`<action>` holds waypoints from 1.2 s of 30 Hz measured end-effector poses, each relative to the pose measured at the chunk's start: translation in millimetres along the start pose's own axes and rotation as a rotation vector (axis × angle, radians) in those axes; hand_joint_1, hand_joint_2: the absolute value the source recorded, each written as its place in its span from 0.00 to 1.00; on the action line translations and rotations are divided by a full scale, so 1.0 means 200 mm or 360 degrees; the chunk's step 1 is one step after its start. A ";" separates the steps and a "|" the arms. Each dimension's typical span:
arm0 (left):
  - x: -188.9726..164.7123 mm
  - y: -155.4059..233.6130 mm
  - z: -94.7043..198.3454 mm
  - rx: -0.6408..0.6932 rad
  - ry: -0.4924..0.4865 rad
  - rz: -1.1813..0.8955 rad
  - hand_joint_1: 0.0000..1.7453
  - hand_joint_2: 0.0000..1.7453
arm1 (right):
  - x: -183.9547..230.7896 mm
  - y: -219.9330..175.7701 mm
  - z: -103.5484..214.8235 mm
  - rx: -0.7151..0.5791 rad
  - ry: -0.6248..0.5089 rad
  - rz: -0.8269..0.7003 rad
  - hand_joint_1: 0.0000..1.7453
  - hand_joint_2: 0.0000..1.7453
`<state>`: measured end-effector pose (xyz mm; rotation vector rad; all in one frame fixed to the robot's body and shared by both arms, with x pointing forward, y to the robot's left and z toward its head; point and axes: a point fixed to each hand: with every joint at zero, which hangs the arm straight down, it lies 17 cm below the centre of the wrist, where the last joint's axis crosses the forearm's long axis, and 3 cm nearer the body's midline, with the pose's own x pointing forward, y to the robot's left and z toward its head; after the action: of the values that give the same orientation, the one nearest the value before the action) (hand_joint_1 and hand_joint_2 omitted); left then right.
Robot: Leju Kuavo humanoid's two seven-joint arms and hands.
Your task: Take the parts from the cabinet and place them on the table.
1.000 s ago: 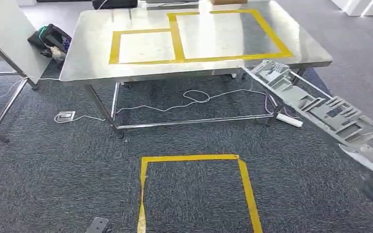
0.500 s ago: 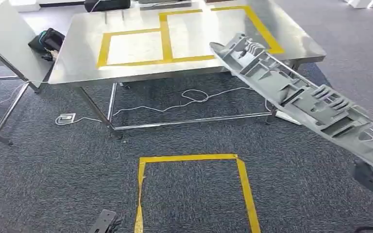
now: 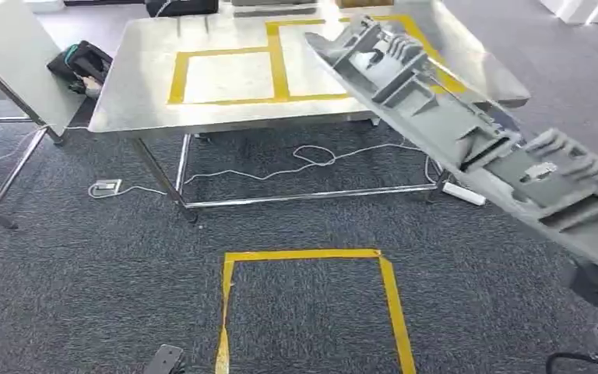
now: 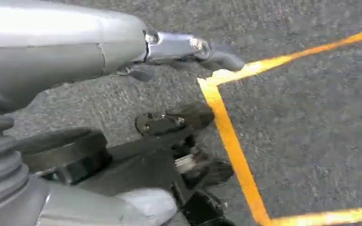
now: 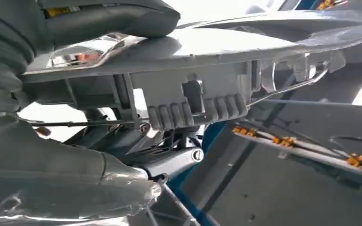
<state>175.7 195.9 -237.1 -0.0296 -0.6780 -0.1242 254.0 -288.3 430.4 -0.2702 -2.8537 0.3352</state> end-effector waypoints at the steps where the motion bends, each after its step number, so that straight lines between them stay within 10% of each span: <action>1: 0.01 0.00 0.00 -0.0003 -0.0005 0.0002 0.00 1.00 | 0.00 0.00 -0.01 -0.0002 -0.0012 0.0000 1.00 1.00; 36: 0.00 0.01 0.00 0.0001 -0.0008 0.0001 0.00 1.00 | -0.04 0.04 0.03 0.0027 0.0040 0.0013 1.00 1.00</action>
<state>174.9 197.8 -237.1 -0.0293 -0.6831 -0.1235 260.8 -283.9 421.6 -0.2812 -2.8243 0.3553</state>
